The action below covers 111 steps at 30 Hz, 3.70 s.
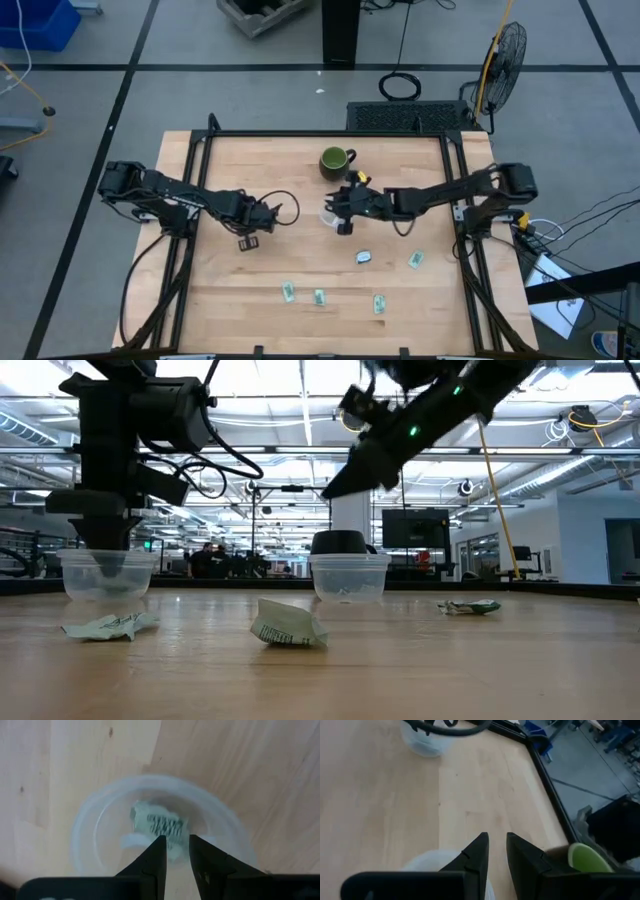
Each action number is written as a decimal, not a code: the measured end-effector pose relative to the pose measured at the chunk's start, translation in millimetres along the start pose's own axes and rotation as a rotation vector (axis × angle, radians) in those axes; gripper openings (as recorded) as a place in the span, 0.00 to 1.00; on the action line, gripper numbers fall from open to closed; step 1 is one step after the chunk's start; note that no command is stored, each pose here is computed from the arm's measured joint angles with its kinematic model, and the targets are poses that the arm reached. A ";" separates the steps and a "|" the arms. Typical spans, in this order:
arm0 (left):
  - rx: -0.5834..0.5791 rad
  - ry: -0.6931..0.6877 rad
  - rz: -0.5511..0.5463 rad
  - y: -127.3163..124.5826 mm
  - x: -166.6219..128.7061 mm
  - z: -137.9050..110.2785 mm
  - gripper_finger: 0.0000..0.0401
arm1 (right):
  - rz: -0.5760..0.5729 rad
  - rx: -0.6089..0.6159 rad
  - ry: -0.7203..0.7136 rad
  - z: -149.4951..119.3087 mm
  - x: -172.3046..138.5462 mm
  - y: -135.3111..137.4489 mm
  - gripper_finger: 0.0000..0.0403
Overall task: Pick and place Stevia / Truvia into bins
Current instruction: Put the white stevia packet into the right transparent container
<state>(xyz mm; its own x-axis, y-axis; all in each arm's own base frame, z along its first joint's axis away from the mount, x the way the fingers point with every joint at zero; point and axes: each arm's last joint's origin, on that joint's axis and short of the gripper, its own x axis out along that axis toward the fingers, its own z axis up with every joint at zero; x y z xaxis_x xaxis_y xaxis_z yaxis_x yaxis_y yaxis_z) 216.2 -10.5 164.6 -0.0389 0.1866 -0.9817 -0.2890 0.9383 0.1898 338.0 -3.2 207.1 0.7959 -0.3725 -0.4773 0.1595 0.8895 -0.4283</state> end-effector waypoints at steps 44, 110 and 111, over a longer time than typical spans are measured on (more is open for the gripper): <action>0.144 -0.342 0.171 4.6 -80.4 50.5 0.22 | 0.013 0.850 1.176 -118.2 -132.2 55.0 0.16; 0.172 -0.463 0.184 14.3 -83.4 67.5 0.22 | 0.310 0.415 0.325 -40.4 39.3 -21.0 0.00; 0.172 -0.463 0.184 14.3 -83.4 67.5 0.22 | 0.312 0.407 0.330 -40.2 42.7 -20.4 0.00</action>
<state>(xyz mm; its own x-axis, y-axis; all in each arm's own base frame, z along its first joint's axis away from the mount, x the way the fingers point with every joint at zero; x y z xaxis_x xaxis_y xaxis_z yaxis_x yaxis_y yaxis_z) 279.8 7.0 250.4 0.3639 0.4251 -0.8288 -0.1542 0.9050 0.3965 345.2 -47.9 164.6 0.6280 -0.0829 -0.7738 0.2103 0.9754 0.0662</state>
